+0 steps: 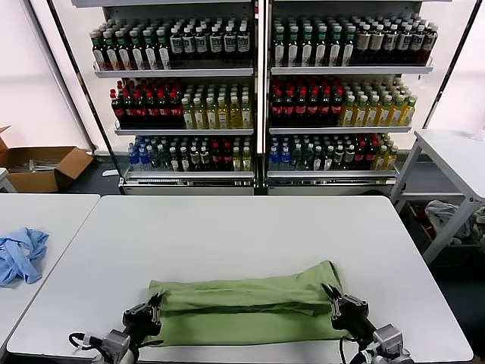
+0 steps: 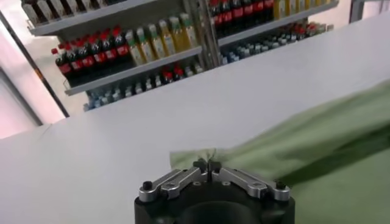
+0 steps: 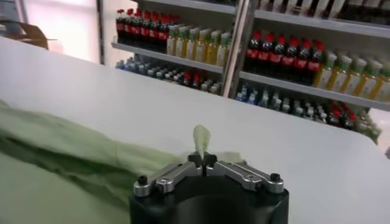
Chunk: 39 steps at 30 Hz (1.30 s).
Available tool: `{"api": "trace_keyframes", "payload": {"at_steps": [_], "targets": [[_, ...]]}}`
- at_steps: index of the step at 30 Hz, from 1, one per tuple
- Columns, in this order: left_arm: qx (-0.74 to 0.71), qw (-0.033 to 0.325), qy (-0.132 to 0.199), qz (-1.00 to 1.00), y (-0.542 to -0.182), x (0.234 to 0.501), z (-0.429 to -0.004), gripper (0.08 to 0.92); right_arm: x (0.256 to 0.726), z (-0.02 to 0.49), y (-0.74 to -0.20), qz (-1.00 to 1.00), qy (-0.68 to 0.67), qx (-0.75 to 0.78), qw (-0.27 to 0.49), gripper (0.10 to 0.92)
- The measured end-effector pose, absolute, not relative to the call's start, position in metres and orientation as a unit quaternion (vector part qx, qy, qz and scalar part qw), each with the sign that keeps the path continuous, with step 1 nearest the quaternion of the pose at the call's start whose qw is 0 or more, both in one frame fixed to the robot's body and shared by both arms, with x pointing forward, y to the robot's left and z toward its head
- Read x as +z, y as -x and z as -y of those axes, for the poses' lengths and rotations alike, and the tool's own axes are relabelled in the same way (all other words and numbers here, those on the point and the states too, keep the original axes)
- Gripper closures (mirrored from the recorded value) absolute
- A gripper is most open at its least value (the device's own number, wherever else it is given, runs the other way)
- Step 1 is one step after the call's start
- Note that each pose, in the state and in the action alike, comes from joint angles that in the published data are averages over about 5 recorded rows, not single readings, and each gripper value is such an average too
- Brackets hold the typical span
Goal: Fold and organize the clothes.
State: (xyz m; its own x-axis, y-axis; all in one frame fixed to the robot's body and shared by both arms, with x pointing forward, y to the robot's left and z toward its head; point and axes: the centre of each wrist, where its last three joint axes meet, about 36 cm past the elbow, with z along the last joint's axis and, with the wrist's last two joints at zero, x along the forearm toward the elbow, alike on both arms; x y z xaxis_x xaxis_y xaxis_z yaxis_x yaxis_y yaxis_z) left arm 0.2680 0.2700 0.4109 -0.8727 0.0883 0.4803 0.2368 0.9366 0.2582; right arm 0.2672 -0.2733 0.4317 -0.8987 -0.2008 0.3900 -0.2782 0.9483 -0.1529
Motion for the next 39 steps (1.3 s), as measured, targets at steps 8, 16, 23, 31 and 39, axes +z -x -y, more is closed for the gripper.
{"api": "trace_keyframes", "payload": {"at_steps": [8, 16, 23, 31, 39], "targets": [[-0.164, 0.23, 0.068, 0.957, -0.263, 0.411, -0.265, 0.703, 0.425, 0.264, -0.261, 0.976, -0.057, 0.084, 0.195, 0.721], [-0.172, 0.197, 0.046, 0.964, -0.277, 0.425, -0.272, 0.469, 0.427, 0.259, -0.264, 0.982, 0.02, 0.065, 0.178, 0.505], [-0.167, 0.183, 0.022, 0.969, -0.28, 0.448, -0.278, 0.27, 0.444, 0.259, -0.264, 0.988, 0.05, 0.051, 0.14, 0.305], [-0.127, 0.205, 0.012, 0.97, -0.255, 0.452, -0.27, 0.178, 0.454, 0.276, -0.259, 0.995, 0.041, 0.042, 0.086, 0.201], [-0.066, 0.224, 0.016, 0.972, -0.231, 0.437, -0.259, 0.177, 0.435, 0.298, -0.244, 0.998, 0.025, 0.026, 0.047, 0.2]]}}
